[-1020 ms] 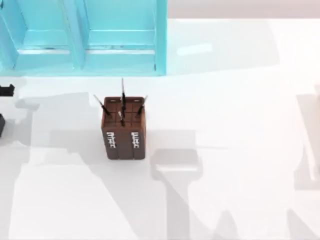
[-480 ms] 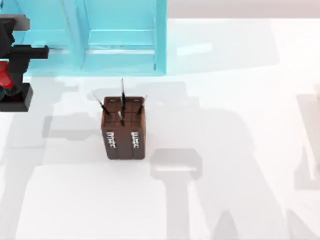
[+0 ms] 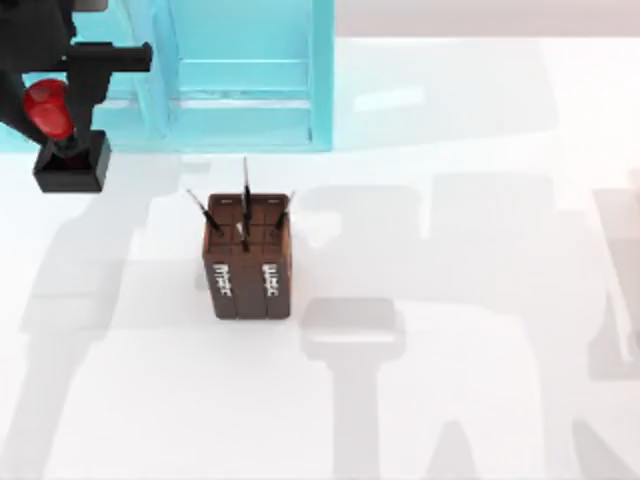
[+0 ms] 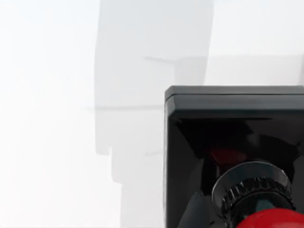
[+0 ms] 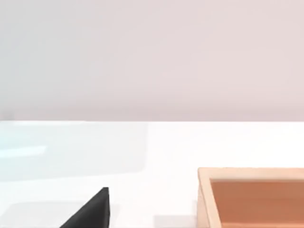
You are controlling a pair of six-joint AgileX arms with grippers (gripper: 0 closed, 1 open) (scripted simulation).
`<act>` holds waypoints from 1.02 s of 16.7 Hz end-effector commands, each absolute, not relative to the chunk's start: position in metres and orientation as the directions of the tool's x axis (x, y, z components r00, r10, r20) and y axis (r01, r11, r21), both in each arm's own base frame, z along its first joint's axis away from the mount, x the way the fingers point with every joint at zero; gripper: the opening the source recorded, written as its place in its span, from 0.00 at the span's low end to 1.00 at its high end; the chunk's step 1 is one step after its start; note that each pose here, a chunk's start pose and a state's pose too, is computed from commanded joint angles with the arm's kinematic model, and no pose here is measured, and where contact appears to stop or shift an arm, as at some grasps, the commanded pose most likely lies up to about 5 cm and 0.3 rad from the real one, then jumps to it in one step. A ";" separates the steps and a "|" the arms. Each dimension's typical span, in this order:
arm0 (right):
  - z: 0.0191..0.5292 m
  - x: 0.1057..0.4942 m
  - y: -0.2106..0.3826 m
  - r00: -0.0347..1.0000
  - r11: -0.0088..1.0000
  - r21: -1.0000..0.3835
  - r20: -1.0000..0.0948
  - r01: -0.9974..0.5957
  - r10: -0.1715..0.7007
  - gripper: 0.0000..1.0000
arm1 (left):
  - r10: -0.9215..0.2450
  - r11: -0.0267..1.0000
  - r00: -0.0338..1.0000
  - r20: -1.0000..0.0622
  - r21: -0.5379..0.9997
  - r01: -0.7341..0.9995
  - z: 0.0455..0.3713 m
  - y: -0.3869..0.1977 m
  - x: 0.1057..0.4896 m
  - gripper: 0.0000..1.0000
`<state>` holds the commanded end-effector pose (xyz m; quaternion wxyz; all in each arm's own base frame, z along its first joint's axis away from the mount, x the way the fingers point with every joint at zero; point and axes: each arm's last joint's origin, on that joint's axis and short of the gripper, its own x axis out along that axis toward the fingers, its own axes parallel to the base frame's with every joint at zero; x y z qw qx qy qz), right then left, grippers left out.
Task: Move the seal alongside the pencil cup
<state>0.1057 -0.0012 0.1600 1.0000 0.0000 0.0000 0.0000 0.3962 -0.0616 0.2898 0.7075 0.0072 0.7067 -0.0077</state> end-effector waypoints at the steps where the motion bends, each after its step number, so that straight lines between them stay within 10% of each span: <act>1: 0.160 0.106 -0.001 1.000 1.000 0.000 0.000 0.000 0.000 1.00 | -0.001 1.000 0.001 -1.000 -0.001 0.021 0.290 -0.062 0.396 0.00; 17: 0.160 0.106 -0.001 1.000 1.000 0.000 0.000 0.000 0.000 1.00 | 0.001 1.000 -0.002 -1.000 0.001 0.018 0.293 -0.108 0.329 0.00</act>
